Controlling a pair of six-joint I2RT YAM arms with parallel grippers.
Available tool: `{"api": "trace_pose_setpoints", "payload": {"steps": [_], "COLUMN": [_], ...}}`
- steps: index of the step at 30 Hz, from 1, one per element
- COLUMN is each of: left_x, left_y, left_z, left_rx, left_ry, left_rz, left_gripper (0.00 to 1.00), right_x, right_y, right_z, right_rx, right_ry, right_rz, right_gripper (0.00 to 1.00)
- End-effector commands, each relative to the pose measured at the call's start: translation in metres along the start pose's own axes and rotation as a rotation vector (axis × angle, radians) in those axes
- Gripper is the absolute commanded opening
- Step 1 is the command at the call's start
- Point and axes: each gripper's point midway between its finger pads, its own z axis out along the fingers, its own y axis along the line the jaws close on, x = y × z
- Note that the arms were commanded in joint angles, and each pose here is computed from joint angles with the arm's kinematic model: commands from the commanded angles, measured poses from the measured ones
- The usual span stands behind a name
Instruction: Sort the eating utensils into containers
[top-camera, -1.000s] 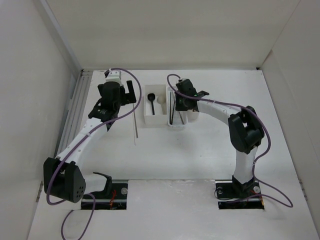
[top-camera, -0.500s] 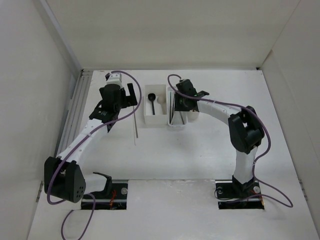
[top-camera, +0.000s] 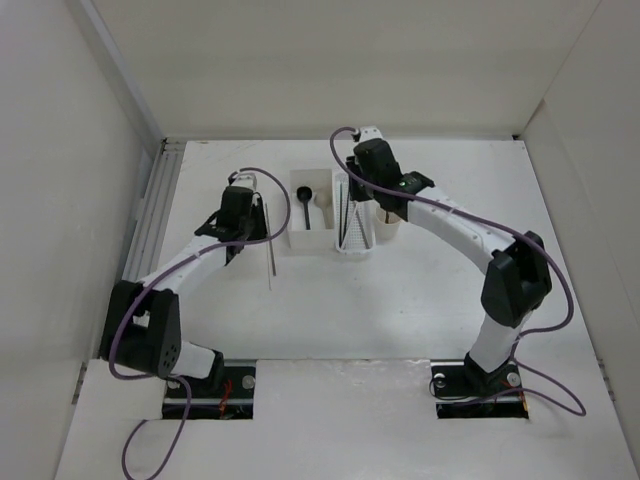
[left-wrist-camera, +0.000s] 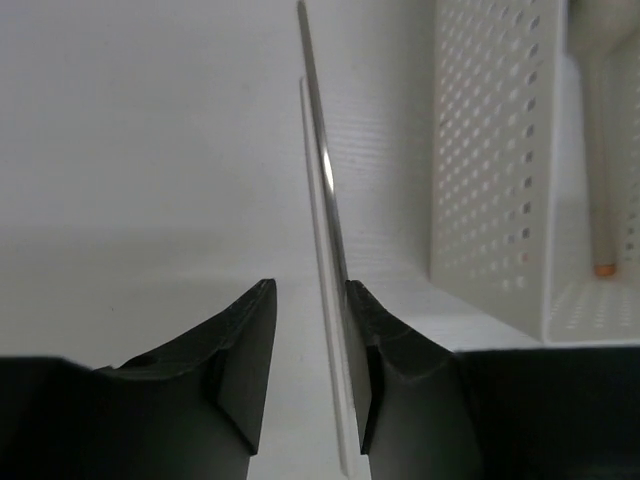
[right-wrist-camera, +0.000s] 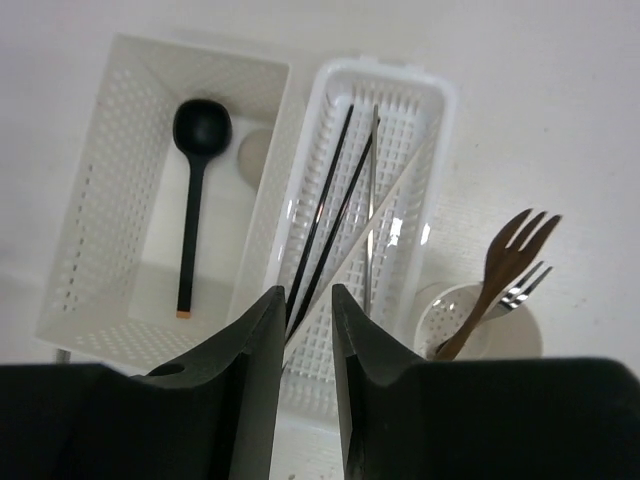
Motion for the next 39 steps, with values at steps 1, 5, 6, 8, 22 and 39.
{"api": "trace_pose_setpoints", "payload": {"steps": [1, 5, 6, 8, 22, 39], "left_x": [0.016, 0.029, 0.022, 0.045, 0.054, 0.081], "left_y": [0.007, 0.001, -0.002, 0.008, 0.011, 0.039], "left_z": [0.007, 0.016, 0.019, 0.029, 0.048, 0.057], "left_rx": [-0.041, 0.006, 0.006, -0.051, -0.09, -0.187], "left_ry": [0.083, 0.131, 0.13, 0.238, 0.315, 0.443], "left_rz": [-0.009, 0.034, 0.034, 0.038, 0.0, -0.025], "left_gripper": [0.3, 0.49, 0.49, 0.45, 0.35, 0.22], "right_x": [-0.048, -0.057, -0.058, -0.061, -0.069, -0.074], "right_y": [0.001, 0.0, -0.002, -0.002, -0.042, -0.056], "right_z": [-0.027, -0.035, -0.035, -0.035, -0.017, -0.019], "right_rx": [-0.005, -0.012, -0.003, -0.002, 0.04, 0.062], "right_ry": [-0.144, -0.186, -0.188, -0.199, -0.195, -0.205], "right_rz": [-0.033, -0.06, -0.069, -0.097, -0.074, -0.058], "right_gripper": [0.31, 0.32, 0.32, 0.32, 0.32, 0.35]}}
